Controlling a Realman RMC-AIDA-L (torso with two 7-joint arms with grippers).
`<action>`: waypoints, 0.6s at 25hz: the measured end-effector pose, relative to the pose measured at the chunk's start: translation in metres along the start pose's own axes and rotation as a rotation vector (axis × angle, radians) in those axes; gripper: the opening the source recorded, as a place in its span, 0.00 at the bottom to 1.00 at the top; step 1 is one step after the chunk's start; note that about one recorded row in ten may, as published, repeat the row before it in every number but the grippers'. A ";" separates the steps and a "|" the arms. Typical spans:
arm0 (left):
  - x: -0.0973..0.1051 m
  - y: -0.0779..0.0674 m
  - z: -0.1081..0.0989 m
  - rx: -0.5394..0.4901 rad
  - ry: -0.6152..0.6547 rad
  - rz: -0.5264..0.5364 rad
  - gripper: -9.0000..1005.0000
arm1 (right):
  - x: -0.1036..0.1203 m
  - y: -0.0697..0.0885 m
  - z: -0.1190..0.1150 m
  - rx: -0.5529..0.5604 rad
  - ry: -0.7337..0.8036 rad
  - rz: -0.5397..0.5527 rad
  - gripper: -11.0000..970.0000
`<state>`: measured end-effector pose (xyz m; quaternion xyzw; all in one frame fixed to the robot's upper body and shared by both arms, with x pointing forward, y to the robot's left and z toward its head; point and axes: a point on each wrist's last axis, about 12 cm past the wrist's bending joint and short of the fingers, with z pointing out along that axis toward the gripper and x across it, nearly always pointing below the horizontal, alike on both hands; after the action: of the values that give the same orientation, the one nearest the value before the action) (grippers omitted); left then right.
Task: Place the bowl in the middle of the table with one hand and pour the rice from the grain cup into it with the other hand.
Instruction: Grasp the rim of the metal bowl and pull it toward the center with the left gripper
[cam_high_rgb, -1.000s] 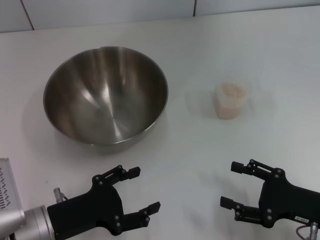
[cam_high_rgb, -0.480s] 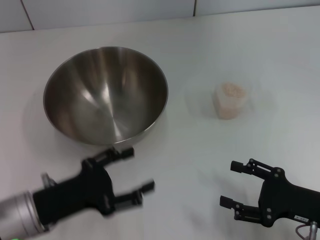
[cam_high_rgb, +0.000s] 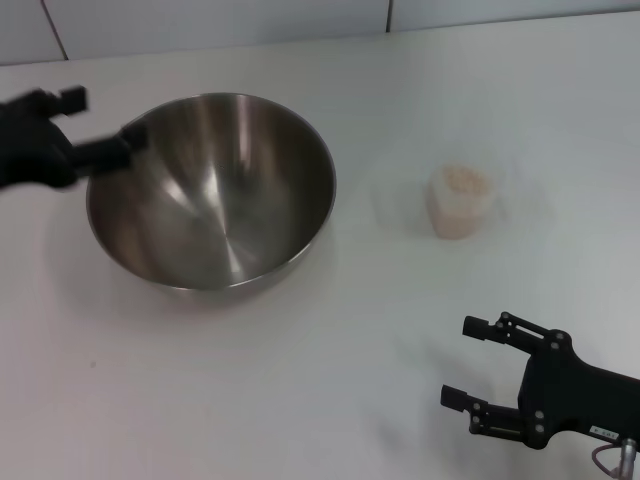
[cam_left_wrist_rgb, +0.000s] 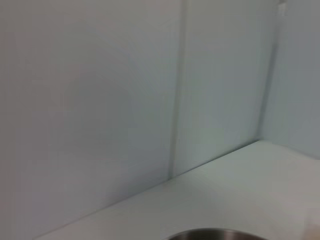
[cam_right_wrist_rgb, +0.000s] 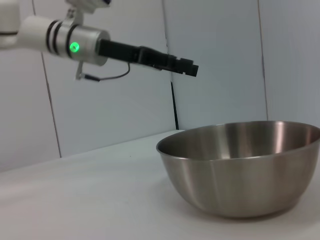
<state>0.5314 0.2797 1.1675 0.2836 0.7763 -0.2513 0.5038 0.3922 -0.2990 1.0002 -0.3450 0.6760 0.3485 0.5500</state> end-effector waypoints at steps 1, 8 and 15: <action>-0.005 0.006 0.001 -0.020 0.029 -0.030 0.85 | 0.000 0.000 0.000 0.000 -0.001 0.000 0.84; -0.029 0.026 0.025 -0.102 0.272 -0.122 0.84 | -0.001 0.000 0.000 -0.001 -0.005 -0.001 0.84; -0.020 0.035 0.052 -0.138 0.434 -0.145 0.84 | -0.002 0.000 0.000 -0.004 -0.014 -0.009 0.84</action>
<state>0.5955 0.2665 1.1630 0.2393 0.9000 -0.1662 0.3242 0.3919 -0.2987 1.0020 -0.3468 0.6697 0.3499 0.5557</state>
